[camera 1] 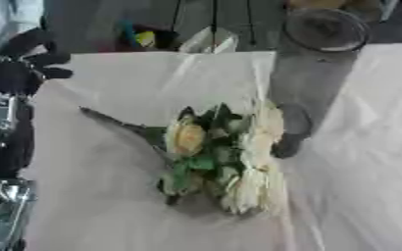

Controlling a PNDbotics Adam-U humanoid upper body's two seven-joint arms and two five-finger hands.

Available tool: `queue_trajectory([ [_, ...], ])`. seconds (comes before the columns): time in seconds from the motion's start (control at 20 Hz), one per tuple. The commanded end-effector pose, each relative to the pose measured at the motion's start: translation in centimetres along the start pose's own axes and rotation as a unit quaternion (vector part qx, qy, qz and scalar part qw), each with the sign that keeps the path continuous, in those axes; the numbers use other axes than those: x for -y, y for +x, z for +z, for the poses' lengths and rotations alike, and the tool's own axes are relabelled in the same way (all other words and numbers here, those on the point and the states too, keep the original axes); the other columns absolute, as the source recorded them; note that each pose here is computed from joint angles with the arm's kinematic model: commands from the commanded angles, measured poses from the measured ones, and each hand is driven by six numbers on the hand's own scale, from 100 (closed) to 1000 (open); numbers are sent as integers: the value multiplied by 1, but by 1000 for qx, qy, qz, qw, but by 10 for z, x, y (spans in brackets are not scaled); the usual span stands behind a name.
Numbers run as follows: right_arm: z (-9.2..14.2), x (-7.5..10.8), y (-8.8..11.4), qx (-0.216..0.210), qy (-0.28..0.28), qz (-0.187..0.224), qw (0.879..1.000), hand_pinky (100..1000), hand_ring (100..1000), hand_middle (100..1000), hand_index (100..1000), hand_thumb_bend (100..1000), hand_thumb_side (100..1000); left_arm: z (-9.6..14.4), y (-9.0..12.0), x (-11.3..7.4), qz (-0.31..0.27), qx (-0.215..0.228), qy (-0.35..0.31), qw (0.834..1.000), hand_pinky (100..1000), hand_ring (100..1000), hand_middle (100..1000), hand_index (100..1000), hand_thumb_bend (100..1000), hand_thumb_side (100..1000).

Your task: Arrange flowers into the vase.

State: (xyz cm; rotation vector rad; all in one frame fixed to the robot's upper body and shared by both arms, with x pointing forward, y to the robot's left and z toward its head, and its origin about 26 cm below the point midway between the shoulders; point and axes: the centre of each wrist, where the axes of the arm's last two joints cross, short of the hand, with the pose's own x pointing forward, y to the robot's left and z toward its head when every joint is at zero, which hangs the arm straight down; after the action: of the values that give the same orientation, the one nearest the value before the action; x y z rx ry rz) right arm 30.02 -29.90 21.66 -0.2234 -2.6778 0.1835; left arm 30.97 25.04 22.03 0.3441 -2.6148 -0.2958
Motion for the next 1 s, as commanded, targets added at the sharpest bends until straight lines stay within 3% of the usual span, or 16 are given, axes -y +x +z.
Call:
queue_trajectory([
  [0.05, -7, 4, 6, 16, 7, 6, 1000, 674, 545, 534, 771, 100, 1000, -6, 5, -11, -22, 18, -9, 1000, 667, 728, 794, 879, 128, 1000],
  [0.3, -7, 4, 6, 16, 10, 6, 1000, 674, 545, 534, 771, 100, 1000, -10, 6, -23, -61, 27, -42, 997, 676, 734, 800, 887, 111, 1000],
  [0.55, -6, 4, 6, 16, 13, 7, 1000, 674, 546, 534, 772, 100, 1000, -18, 10, -47, -144, 32, -110, 983, 695, 745, 807, 912, 115, 1000],
  [0.8, -6, 4, 6, 15, 17, 6, 1000, 674, 546, 535, 772, 100, 1000, -25, 16, -66, -241, 29, -238, 941, 736, 773, 825, 958, 114, 1000],
  [1.0, -7, 3, 7, 15, 20, 5, 1000, 674, 546, 534, 772, 100, 1000, -32, 21, -72, -297, 26, -315, 901, 776, 799, 840, 1000, 173, 968],
])
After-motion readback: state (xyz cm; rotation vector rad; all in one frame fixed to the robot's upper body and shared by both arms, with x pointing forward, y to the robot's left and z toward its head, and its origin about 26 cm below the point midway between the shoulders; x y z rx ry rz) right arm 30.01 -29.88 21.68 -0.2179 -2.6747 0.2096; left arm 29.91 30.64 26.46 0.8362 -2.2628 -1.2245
